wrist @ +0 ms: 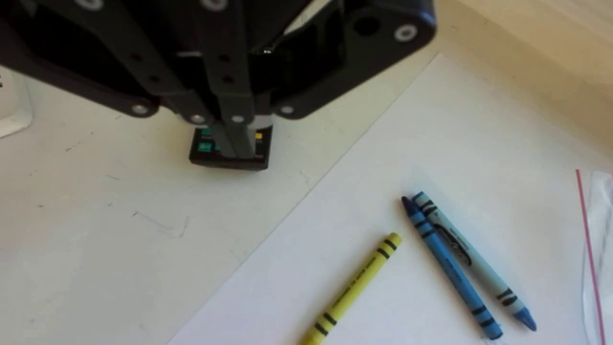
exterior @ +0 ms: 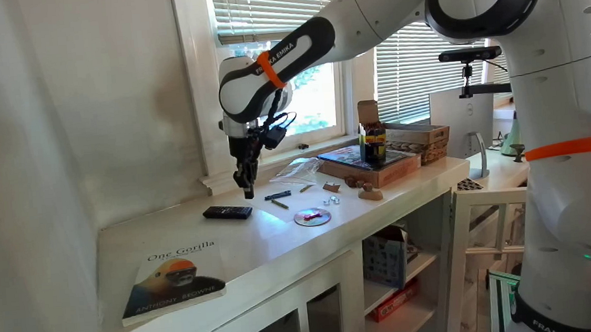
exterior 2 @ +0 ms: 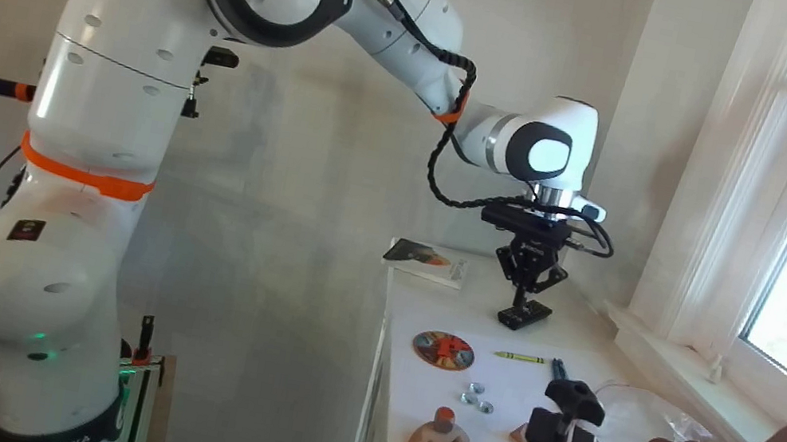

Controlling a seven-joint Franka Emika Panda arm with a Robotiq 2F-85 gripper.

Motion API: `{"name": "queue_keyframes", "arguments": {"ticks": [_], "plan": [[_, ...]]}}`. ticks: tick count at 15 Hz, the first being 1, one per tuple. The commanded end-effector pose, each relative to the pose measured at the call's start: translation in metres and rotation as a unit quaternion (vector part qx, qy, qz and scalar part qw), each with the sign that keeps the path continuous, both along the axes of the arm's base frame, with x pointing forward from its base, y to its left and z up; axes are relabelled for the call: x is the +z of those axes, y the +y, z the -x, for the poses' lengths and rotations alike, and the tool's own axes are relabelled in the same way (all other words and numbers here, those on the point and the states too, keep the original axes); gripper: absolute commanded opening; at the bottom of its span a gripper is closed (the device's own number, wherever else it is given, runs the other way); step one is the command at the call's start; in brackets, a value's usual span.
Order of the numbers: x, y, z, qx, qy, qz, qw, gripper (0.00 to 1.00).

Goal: Press the bottom right button of the black remote

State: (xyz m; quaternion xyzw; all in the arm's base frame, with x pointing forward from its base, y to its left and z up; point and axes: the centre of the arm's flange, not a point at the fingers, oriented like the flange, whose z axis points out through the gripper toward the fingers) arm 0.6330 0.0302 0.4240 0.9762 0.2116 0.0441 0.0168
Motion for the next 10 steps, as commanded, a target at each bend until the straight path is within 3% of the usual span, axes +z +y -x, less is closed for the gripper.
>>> {"name": "queue_keyframes", "arguments": {"ticks": [1, 10], "plan": [[-0.002, -0.001, 0.0, -0.001, 0.0, -0.001, 1.0, 0.01], [-0.021, -0.011, 0.001, -0.005, 0.006, -0.009, 0.9999, 0.0]]}}
